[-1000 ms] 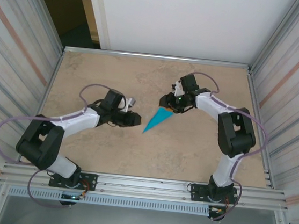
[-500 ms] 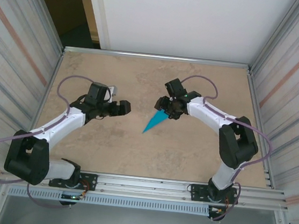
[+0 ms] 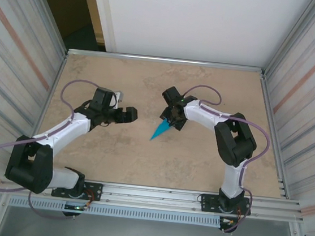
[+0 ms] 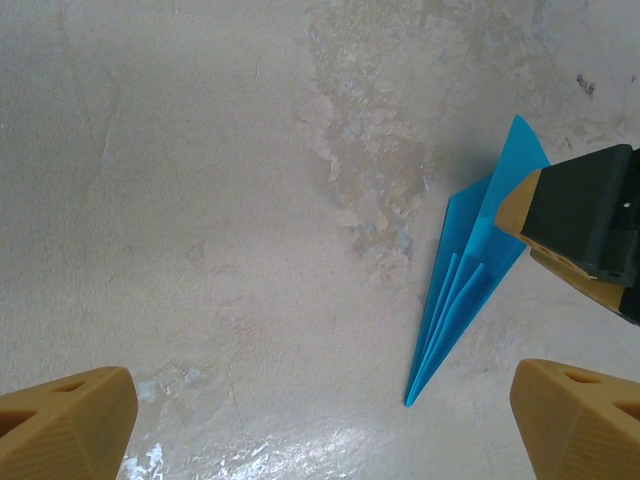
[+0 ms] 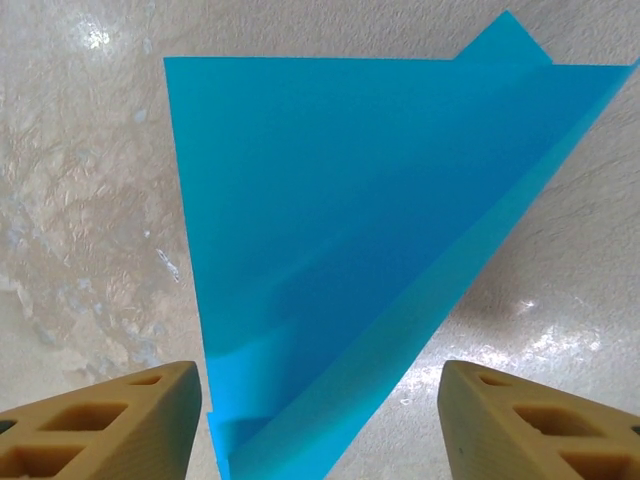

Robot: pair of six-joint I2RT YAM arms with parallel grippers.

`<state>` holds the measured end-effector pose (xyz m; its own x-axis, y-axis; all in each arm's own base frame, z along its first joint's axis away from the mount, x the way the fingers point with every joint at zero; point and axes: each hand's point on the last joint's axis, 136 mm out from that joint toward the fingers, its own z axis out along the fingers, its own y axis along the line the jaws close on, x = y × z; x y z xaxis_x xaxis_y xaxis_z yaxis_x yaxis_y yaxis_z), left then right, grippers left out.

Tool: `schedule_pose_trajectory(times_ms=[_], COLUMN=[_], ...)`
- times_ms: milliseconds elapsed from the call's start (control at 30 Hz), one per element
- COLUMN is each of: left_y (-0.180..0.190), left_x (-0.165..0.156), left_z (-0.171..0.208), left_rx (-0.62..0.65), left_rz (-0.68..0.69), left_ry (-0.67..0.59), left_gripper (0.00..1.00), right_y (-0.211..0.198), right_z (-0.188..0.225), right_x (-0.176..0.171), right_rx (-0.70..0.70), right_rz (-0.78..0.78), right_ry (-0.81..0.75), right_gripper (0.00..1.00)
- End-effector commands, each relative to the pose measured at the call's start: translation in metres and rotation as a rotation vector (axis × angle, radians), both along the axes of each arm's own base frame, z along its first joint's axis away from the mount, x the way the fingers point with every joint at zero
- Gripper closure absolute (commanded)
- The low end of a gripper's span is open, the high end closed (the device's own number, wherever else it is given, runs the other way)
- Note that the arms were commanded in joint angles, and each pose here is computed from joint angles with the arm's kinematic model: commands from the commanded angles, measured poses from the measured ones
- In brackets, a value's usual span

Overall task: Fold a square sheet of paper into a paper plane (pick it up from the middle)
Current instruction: Turn over a paper plane at the center of the table.

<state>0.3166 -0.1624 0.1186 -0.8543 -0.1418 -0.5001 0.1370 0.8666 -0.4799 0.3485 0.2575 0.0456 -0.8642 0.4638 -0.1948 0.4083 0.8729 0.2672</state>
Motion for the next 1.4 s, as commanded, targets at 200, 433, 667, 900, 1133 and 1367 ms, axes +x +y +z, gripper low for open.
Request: schedule_pose_trajectory(times_ms=[200,433,667,900,1133,1367], left_y=[0.0,0.0,-0.002,0.013,0.037,0.043], left_x=[-0.003,-0.003,-0.002,0.006,0.015,0.017], left_z=[-0.007,-0.008,-0.011,-0.015,-0.021,-0.021], left_rx=[0.005,0.003,-0.034,-0.152,-0.354,-0.379], left_rz=[-0.022,-0.016,0.011,0.11,0.239,0.295], left_ry=[0.022,0.031,0.049,0.081,0.115,0.103], left_gripper=[0.03,0.03,0.03,0.03,0.05,0.06], right_y=[-0.013,-0.012,-0.018,-0.004,0.071,0.109], right_z=[0.004,0.004,0.008,0.041,0.096,0.102], right_x=[-0.011,-0.012,-0.014,0.003,0.016,0.006], right_rx=[-0.049,-0.034,-0.04,-0.01,0.272,0.521], right_rz=[-0.091,-0.096,-0.109,0.04,0.443,0.625], right_ry=[0.019,0.027,0.016,-0.09,-0.265,-0.289], right_gripper=[0.53,0.69,0.91,0.98,1.0,0.99])
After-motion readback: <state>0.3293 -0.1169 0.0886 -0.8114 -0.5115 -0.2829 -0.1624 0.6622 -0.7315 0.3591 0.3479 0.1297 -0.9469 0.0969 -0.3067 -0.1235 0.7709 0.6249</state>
